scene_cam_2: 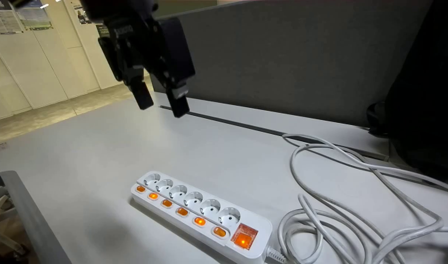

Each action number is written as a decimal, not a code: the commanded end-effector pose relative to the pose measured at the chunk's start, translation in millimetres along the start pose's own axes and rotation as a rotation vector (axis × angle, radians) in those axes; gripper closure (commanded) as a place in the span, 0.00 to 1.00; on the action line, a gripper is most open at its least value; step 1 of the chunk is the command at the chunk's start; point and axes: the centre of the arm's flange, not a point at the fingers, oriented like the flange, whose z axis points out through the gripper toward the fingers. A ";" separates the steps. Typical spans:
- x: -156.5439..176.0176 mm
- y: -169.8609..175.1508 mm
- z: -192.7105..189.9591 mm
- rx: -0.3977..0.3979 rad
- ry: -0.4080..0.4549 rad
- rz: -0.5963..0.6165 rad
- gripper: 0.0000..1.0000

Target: Turn off the third switch from the right

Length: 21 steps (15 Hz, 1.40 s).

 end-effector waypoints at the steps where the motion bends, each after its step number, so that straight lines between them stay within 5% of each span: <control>1: -19.9 -0.7 34.5 -0.006 -0.010 0.083 0.42; 10: -35.8 18.1 124.0 -0.027 -0.133 0.154 0.99; 21: -3.8 32.7 164.6 -0.062 -0.120 0.135 1.00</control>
